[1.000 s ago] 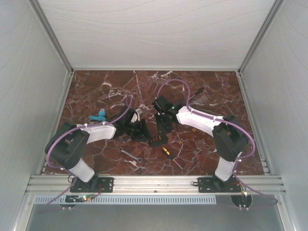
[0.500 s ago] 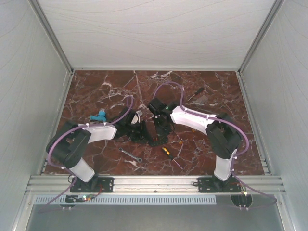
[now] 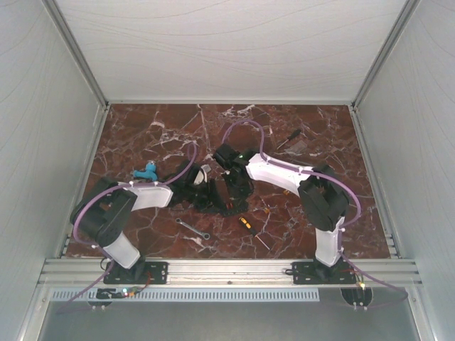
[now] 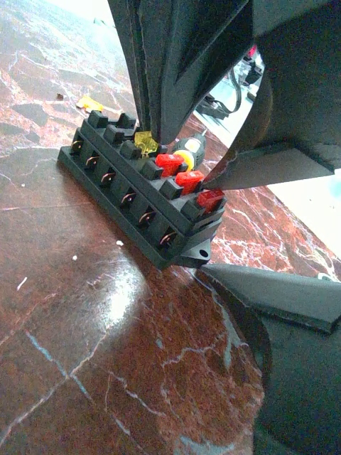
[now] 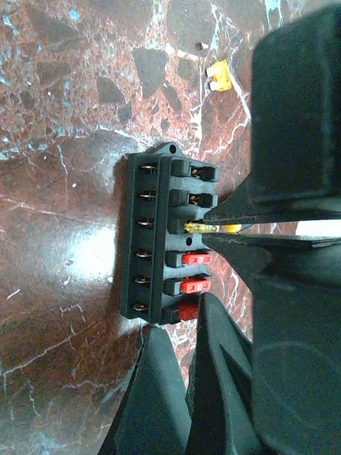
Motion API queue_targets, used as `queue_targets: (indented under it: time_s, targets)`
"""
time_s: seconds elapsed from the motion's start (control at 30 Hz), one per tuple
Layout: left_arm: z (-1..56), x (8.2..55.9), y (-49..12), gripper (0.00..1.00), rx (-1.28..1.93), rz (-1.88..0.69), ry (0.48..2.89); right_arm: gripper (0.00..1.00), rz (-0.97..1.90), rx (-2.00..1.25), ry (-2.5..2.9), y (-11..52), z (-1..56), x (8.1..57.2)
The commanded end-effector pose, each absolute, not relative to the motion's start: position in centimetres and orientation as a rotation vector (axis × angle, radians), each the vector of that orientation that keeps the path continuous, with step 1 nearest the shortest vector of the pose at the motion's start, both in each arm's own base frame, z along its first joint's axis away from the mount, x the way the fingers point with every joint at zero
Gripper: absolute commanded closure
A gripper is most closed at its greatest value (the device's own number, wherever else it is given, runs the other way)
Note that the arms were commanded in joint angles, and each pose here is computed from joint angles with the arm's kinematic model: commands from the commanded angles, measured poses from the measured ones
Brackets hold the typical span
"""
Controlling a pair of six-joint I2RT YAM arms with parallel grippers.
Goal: Snap on the fuse box
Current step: Adjust the fuse in the fuse box base.
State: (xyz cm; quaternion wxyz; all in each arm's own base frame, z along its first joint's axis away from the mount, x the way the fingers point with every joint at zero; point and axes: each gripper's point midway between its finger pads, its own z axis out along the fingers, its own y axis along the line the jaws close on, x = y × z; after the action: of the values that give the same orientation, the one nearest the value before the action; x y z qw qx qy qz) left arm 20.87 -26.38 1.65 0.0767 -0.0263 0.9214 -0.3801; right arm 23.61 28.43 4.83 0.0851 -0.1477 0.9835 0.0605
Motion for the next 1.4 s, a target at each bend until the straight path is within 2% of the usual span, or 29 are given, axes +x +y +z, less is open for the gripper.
queue_targets:
  time_s: [0.0, 0.2, 0.67, 1.03, 1.17, 1.37]
  targets:
    - [1.3, 20.6, -26.5, 0.54, -0.083, -1.153, 2.766, 1.0, 0.044, -0.511, 2.937, 27.9, 1.6, 24.0]
    - [1.0, 20.4, -26.4, 0.54, -0.096, -1.147, 2.777, 1.0, -0.003, -0.528, 2.934, 27.3, 0.7, 23.6]
    - [0.6, 20.1, -26.0, 0.57, -0.129, -1.138, 2.797, 1.0, -0.156, -0.571, 3.005, 22.6, -2.2, 18.7]
    - [0.4, 20.0, -25.6, 0.57, -0.142, -1.124, 2.8, 1.0, -0.422, -0.59, 3.053, 17.8, -4.4, 18.1]
    - [0.5, 20.1, -25.5, 0.57, -0.142, -1.126, 2.796, 1.0, -0.353, -0.647, 3.007, 19.5, -3.4, 19.3]
    - [1.0, 20.2, -25.7, 0.57, -0.14, -1.14, 2.78, 0.98, -0.013, -0.671, 2.855, 25.9, 2.3, 22.6]
